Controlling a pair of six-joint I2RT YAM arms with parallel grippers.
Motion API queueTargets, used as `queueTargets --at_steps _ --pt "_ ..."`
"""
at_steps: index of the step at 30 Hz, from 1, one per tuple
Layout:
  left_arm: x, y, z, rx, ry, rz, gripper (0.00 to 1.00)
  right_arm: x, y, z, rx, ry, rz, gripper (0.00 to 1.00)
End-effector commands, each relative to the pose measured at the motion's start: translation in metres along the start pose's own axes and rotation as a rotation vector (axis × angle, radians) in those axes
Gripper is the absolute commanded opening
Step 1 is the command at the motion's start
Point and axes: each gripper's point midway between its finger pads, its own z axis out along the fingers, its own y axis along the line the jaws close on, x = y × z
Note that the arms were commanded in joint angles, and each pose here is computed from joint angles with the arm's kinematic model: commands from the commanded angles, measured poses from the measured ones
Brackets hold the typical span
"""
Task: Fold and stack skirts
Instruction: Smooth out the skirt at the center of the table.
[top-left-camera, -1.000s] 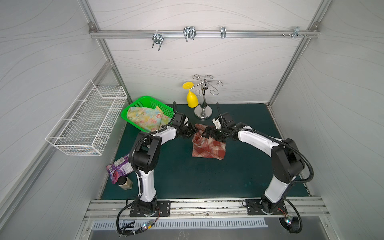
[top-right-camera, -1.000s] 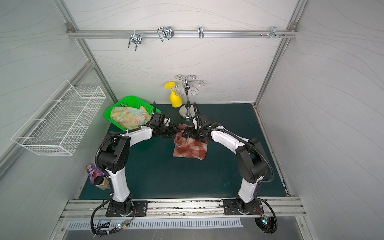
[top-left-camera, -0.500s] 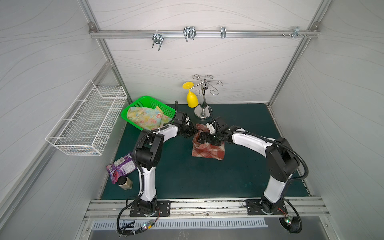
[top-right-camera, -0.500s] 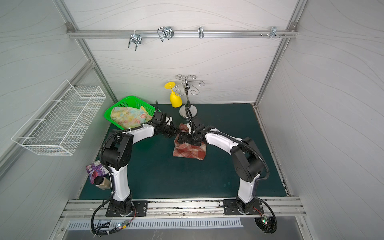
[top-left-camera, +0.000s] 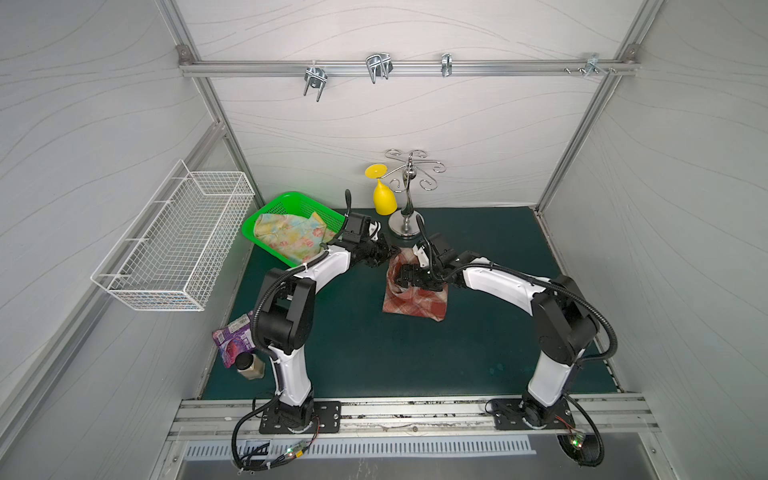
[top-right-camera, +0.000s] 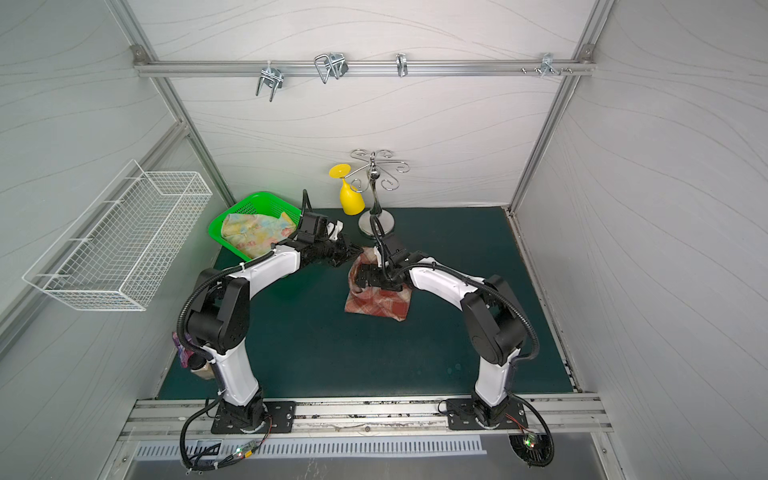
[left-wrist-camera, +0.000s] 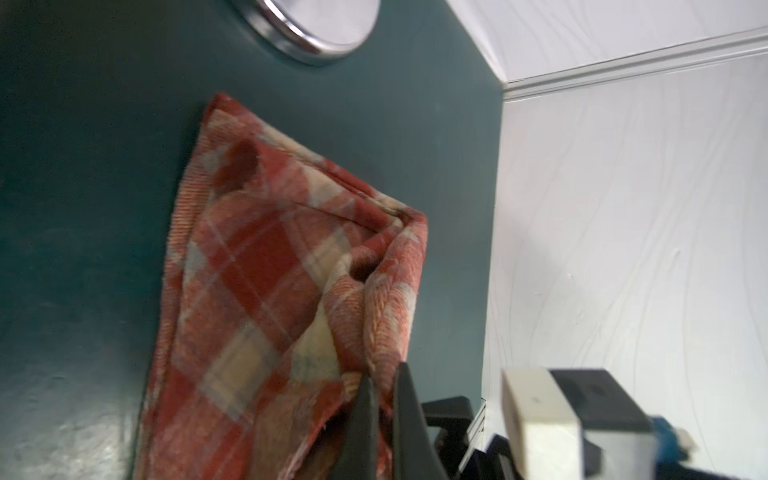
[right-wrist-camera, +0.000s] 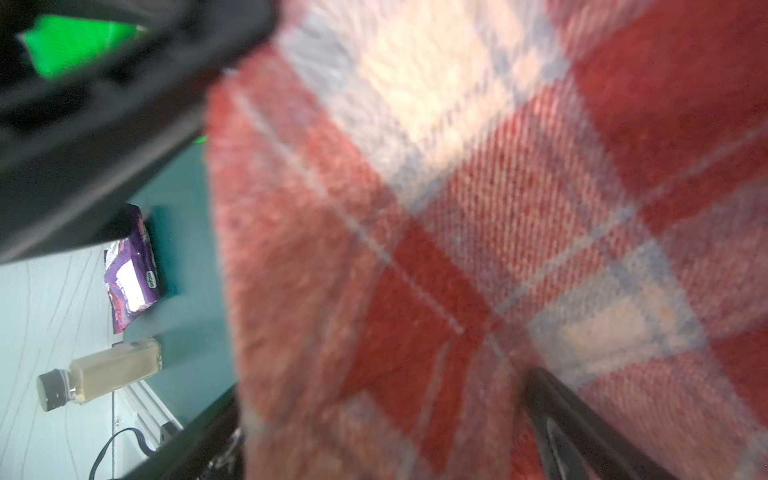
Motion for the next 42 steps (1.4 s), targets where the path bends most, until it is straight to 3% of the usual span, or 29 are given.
queueTargets --at_steps 1,11,18,25,29,31,36,42 --pt "-0.012 -0.023 -0.001 0.065 -0.028 0.041 0.00 -0.005 0.015 -0.013 -0.043 -0.041 -0.037 0.99" --pt "0.006 0.037 0.045 0.004 0.058 -0.052 0.00 0.005 0.006 0.010 -0.029 0.029 -0.024 0.99" --pt "0.014 0.064 0.043 -0.076 0.059 -0.074 0.29 0.021 -0.002 0.016 -0.035 0.065 -0.016 0.99" --pt "-0.015 0.034 0.006 -0.117 -0.017 0.001 0.53 0.009 0.023 -0.042 -0.102 -0.049 -0.086 0.99" --pt "-0.021 0.012 -0.012 -0.097 -0.045 0.021 0.54 -0.008 0.020 -0.076 -0.126 -0.121 -0.069 0.99" --pt "-0.019 0.001 -0.022 -0.074 -0.058 0.025 0.59 -0.020 0.008 -0.091 -0.141 -0.161 -0.033 0.99" --pt "0.004 -0.025 -0.042 0.012 -0.050 0.030 0.65 -0.051 -0.027 -0.111 -0.196 -0.215 0.069 0.99" --pt "0.060 -0.047 -0.038 0.068 0.056 0.077 0.65 -0.072 -0.050 -0.100 -0.305 -0.194 0.173 0.99"
